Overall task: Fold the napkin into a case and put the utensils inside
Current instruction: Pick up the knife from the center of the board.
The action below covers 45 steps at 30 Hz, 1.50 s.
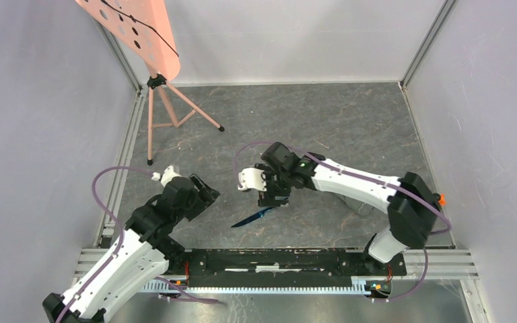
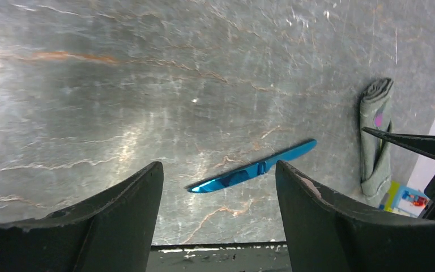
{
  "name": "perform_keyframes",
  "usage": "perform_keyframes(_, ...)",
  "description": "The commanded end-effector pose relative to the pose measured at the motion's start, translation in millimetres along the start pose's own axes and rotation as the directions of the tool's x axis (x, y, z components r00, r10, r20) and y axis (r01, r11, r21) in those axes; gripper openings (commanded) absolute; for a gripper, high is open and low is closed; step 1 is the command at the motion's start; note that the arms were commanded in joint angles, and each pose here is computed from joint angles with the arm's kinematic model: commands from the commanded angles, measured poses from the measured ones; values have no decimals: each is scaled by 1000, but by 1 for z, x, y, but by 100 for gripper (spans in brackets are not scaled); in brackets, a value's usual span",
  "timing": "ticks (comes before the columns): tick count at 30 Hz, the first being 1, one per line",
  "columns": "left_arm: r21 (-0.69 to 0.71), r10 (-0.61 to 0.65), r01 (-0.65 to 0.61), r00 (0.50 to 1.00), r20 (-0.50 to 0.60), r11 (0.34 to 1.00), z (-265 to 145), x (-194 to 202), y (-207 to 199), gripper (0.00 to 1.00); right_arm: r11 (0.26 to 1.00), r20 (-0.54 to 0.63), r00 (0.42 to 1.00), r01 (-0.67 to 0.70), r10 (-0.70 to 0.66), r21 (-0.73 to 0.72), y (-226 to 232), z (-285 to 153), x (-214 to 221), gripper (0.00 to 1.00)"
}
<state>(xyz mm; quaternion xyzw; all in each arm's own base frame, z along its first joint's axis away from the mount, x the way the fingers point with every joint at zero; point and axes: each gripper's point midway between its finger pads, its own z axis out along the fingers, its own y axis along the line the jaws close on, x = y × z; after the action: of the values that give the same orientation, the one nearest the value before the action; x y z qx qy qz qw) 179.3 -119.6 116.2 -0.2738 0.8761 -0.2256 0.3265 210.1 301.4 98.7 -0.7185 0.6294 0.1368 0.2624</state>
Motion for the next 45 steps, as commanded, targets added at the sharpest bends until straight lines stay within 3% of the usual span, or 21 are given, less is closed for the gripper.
perform_keyframes(1,-54,-76,83,990,123,995,-16,-20,20,79,995,-139,987,77,-86,-66,2,3,1,84)
perform_keyframes(10,-17,-101,105,982,161,994,-31,-27,23,79,984,-312,947,24,-79,-178,22,41,3,73)
perform_keyframes(16,8,-99,100,978,181,995,-37,-31,21,79,988,-332,940,26,-76,-153,27,64,-3,70)
perform_keyframes(23,18,-94,92,978,185,996,-41,-31,22,79,984,-347,933,41,-100,-172,31,86,2,59)
perform_keyframes(31,26,-98,95,973,209,995,-48,-35,26,79,983,-393,910,66,-129,-169,36,100,24,36)
perform_keyframes(35,29,-96,92,972,216,995,-50,-36,26,79,982,-400,907,62,-130,-178,42,107,33,2)
perform_keyframes(45,23,-91,88,971,221,996,-52,-38,27,78,993,-314,943,100,-114,-59,23,76,6,0)
